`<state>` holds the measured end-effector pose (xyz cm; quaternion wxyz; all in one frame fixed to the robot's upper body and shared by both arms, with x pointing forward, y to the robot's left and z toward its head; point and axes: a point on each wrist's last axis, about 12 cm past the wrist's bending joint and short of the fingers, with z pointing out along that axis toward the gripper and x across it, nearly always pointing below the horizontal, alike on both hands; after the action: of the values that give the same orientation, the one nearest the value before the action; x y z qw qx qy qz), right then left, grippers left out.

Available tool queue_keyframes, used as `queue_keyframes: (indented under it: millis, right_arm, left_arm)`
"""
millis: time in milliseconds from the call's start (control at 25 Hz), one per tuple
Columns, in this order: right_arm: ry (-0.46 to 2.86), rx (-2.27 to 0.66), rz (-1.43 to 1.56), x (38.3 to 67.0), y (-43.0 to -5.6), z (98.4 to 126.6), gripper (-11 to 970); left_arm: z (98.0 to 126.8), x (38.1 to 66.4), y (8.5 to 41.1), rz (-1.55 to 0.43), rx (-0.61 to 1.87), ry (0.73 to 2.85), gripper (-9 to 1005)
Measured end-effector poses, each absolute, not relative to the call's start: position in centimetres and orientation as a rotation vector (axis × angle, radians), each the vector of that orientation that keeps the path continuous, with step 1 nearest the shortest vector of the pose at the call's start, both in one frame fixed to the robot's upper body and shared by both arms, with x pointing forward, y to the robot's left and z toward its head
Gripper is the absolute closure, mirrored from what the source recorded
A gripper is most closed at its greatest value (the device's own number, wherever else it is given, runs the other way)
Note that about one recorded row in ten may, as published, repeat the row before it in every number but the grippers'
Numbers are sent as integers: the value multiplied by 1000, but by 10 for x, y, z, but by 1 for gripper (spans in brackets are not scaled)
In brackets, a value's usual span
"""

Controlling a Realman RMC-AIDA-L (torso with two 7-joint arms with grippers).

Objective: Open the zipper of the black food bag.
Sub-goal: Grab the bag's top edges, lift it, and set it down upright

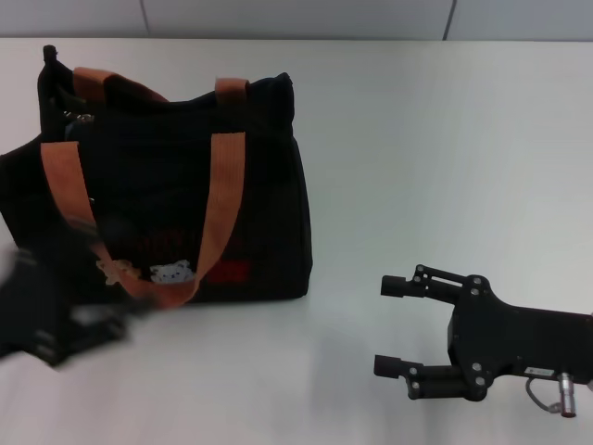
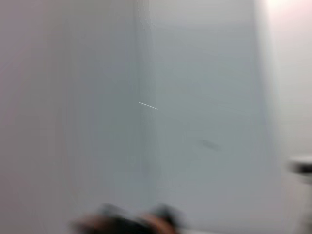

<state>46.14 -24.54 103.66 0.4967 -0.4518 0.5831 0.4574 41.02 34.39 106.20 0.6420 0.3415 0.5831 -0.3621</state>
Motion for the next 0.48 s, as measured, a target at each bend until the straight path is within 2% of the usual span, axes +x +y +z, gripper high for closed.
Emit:
queue_keyframes:
  millis: [40,160,240,480]
  right_arm:
    - [1412,-1094,1108,461,-245,1037,124]
    - [1429,-1092,1096,462,-245,1034,124]
    - [1436,-1090,1092,462,-245,1033,124]
    - [1434,-1095,1092,464,-244,1034,124]
  left_arm:
    - [1062,410,344,-825,778,1329,189]
    - [1061,388,367,-547,545,1266,191]
    - [1059,376,376,-444,464,1267,193]
    - [1053,378,381,-407,437,1327,198]
